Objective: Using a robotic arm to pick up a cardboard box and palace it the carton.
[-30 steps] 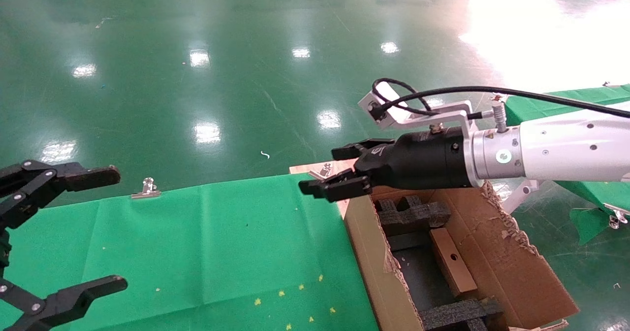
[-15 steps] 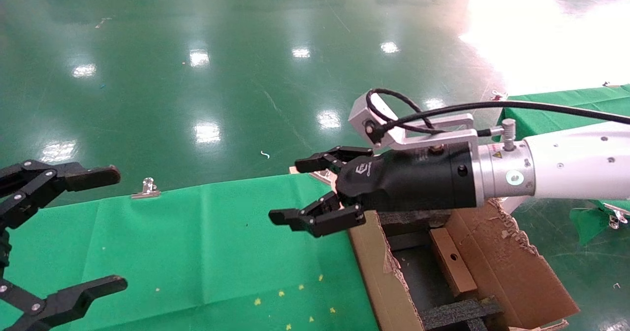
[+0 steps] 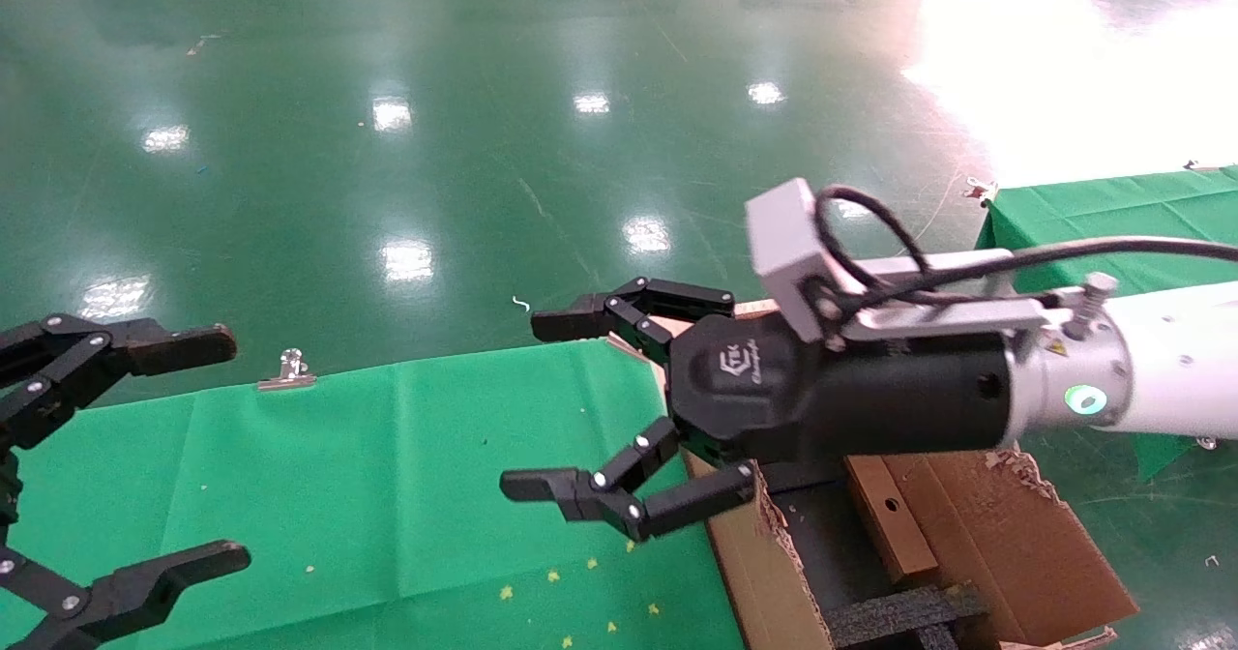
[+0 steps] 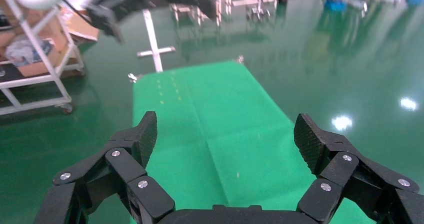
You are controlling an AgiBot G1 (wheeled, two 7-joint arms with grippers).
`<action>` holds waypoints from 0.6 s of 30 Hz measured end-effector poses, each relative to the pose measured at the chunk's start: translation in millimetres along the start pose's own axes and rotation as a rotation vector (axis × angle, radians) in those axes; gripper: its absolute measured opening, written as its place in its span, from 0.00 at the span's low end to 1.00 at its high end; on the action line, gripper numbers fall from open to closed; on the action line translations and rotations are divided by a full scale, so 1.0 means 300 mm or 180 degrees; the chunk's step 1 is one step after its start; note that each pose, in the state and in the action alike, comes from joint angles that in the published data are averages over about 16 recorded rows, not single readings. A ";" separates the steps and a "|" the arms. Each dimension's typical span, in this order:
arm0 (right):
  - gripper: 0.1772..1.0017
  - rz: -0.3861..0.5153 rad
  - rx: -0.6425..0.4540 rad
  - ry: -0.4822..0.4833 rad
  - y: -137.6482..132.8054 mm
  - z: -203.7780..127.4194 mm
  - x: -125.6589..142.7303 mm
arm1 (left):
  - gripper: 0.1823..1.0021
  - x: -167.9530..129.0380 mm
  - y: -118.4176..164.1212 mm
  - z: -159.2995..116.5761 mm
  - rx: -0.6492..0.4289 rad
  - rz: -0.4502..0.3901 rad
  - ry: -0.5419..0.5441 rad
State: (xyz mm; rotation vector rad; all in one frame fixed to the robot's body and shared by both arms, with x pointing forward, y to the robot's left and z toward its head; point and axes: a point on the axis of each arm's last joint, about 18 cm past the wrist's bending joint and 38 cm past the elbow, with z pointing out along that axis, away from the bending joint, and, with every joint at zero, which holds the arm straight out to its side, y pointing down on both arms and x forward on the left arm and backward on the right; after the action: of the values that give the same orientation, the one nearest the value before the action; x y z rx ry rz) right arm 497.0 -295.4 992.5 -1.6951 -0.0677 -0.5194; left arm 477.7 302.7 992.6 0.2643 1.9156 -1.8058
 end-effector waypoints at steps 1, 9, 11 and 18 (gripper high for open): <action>1.00 -0.0044 0.0045 -0.0023 -0.003 -0.004 -0.007 | 1.00 0.000 0.000 0.000 0.0000 0.0000 0.0000; 1.00 -0.0344 0.0360 -0.0150 -0.018 -0.041 -0.058 | 1.00 0.000 0.000 0.000 0.0000 0.0000 -0.0001; 1.00 -0.0385 0.0405 -0.0164 -0.020 -0.047 -0.065 | 1.00 0.000 0.000 0.000 0.0000 0.0000 -0.0001; 1.00 -0.0423 0.0456 -0.0180 -0.022 -0.054 -0.073 | 1.00 0.000 0.000 0.000 0.0001 -0.0001 -0.0001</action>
State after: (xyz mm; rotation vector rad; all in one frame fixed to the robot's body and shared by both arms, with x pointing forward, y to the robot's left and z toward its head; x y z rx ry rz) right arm 470.5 -304.0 992.0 -1.5719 -0.2542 -0.5525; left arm 477.8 302.8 992.7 0.2637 1.9151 -1.8061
